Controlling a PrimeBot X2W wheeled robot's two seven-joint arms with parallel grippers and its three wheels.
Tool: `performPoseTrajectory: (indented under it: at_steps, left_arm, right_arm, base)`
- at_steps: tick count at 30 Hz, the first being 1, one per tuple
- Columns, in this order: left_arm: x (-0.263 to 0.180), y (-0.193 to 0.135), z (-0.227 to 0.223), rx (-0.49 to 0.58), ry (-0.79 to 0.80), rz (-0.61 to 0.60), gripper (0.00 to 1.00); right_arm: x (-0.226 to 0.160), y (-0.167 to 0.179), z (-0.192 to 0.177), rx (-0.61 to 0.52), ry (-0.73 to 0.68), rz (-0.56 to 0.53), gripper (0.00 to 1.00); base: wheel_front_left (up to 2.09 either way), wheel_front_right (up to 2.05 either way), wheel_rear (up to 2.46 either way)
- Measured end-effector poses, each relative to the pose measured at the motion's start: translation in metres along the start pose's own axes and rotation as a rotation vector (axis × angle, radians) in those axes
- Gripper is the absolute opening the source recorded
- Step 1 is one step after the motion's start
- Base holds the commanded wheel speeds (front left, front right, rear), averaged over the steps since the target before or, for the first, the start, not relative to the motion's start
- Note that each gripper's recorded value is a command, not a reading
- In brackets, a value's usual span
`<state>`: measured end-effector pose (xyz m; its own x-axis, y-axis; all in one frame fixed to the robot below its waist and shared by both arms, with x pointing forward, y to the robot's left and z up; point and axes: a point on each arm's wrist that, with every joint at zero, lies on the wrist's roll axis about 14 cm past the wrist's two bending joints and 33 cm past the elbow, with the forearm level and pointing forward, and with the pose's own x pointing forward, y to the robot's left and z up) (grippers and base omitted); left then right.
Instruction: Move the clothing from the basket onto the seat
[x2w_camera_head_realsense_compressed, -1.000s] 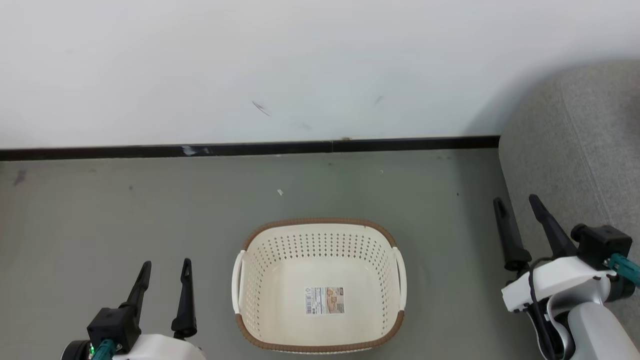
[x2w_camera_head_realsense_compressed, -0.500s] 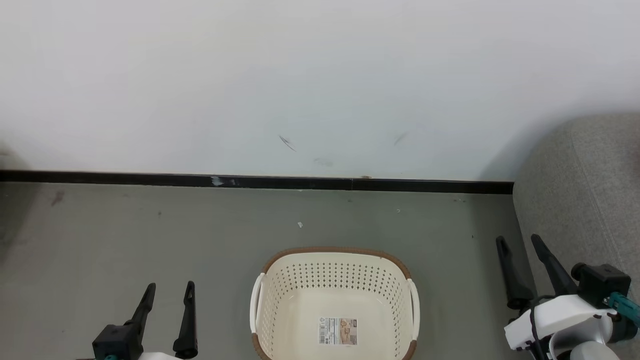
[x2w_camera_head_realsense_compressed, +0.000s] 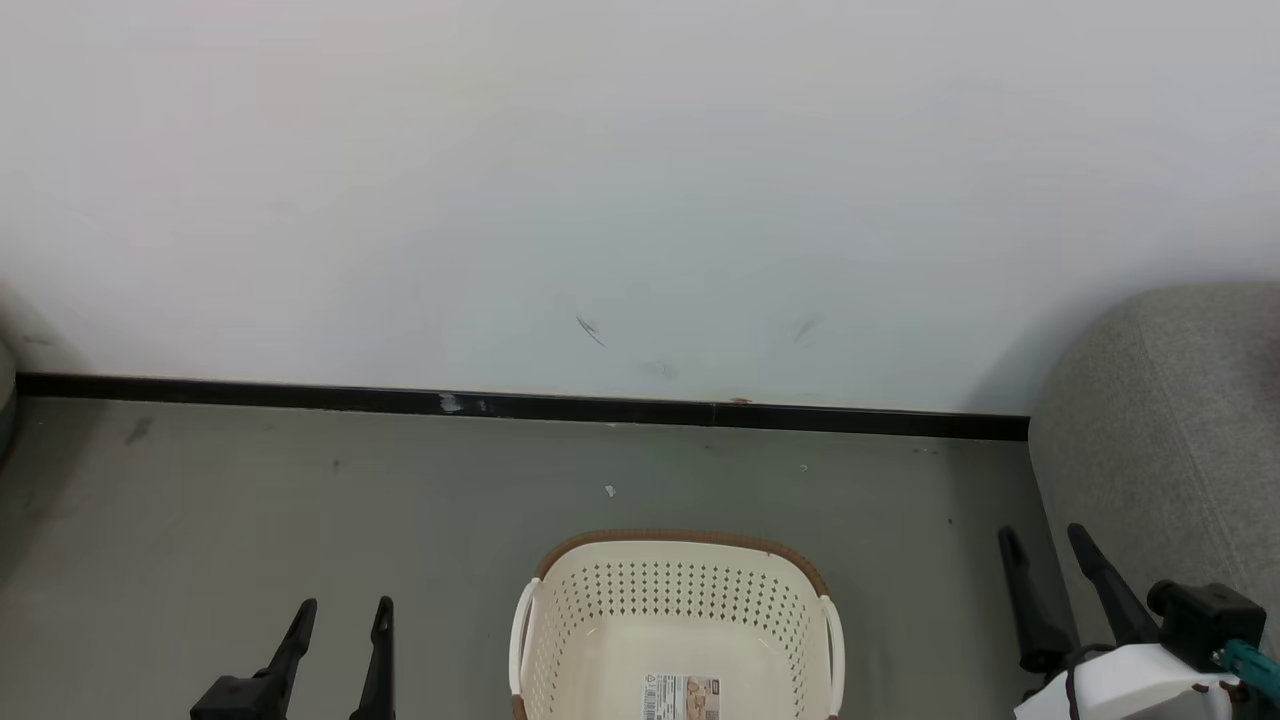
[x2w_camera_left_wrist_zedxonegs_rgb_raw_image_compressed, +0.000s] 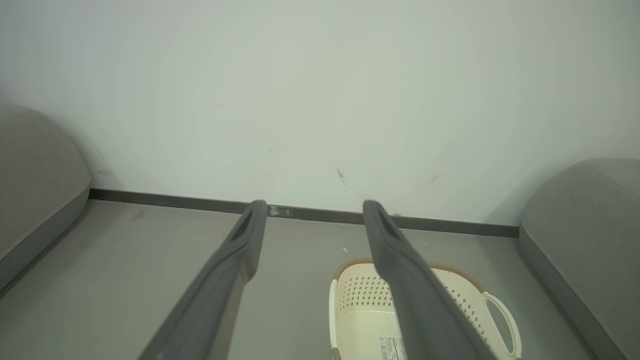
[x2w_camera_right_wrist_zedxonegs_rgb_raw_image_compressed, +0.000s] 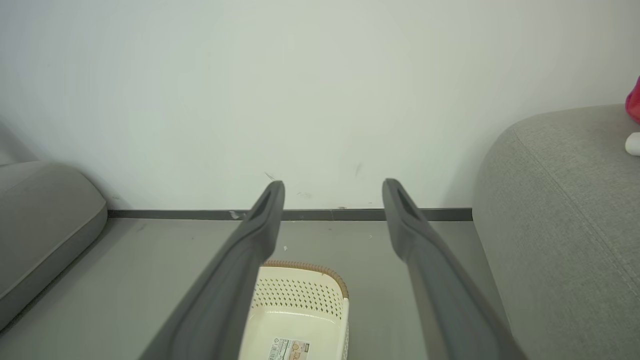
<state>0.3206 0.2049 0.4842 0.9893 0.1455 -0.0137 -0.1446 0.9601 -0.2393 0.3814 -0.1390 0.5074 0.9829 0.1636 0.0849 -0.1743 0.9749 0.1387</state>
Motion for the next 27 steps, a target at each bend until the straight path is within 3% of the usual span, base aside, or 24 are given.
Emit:
performPoseTrajectory:
  at_steps: [2, 3, 12, 27]
  left_arm:
    - [-0.001, 0.0, 0.001, 0.004, -0.004, -0.005, 1.0]
    - [-0.001, -0.001, 0.002, 0.006, -0.006, -0.006, 0.0]
    - [-0.02, -0.003, -0.039, -0.024, 0.118, 0.019, 0.0]
    - [-0.018, 0.006, -0.049, -0.215, 0.187, 0.07, 0.0]
  right_arm:
    - [-0.004, 0.0, -0.001, 0.0, 0.004, -0.001, 1.0]
    - [-0.005, 0.0, -0.002, 0.0, 0.006, -0.001, 0.0]
    - [-0.032, 0.004, -0.049, 0.044, 0.154, -0.025, 0.0]
    - [-0.029, -0.022, -0.054, 0.235, 0.188, -0.143, 0.0]
  base:
    - [0.0, 0.0, 0.0]
    - [0.0, 0.0, 0.0]
    - [0.0, 0.0, 0.0]
    - [0.0, 0.0, 0.0]
